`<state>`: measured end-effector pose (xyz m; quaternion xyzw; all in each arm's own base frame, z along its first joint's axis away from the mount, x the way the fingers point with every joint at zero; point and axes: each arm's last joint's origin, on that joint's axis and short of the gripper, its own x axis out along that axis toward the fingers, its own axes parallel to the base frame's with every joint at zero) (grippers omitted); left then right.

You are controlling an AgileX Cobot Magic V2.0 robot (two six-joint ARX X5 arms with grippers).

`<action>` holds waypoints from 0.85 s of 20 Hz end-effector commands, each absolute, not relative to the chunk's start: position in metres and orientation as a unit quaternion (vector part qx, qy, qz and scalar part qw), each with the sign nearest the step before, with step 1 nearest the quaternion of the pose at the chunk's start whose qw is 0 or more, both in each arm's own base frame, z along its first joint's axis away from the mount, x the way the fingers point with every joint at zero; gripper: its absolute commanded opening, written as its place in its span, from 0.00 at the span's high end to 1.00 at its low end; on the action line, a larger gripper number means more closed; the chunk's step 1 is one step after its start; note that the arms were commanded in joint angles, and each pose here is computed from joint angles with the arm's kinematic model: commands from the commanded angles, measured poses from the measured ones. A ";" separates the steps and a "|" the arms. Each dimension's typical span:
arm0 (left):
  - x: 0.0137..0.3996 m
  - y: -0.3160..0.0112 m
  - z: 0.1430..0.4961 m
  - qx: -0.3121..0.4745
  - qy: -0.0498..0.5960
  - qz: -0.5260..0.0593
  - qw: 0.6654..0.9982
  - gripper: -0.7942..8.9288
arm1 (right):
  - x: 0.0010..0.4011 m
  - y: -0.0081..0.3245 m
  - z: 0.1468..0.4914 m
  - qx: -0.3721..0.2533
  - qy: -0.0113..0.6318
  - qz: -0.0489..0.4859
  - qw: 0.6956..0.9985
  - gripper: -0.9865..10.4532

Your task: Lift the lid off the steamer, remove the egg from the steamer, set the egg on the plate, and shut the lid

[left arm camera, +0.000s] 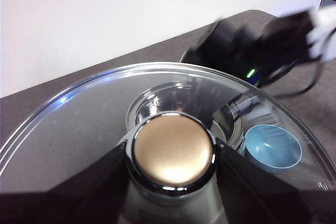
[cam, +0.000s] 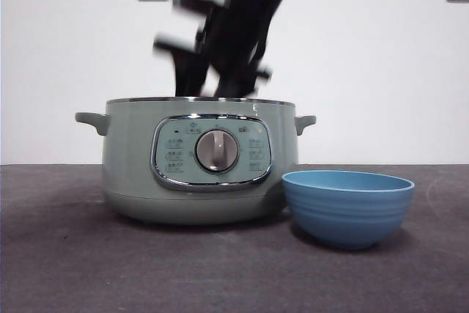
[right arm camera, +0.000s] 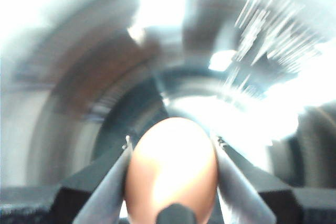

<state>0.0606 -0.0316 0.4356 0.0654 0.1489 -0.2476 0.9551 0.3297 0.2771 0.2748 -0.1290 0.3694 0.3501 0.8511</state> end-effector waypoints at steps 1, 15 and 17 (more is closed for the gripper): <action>0.056 -0.029 0.445 0.062 0.109 -0.250 0.960 0.93 | 0.306 0.256 0.321 -0.128 0.350 0.349 0.860 0.92; 0.055 -0.029 0.444 0.063 0.116 -0.253 0.958 0.93 | 0.235 0.152 0.350 -0.152 0.419 0.254 0.858 0.92; 0.055 -0.029 0.444 0.063 0.117 -0.253 0.958 0.93 | 0.237 0.153 0.323 -0.152 0.432 0.253 0.852 0.92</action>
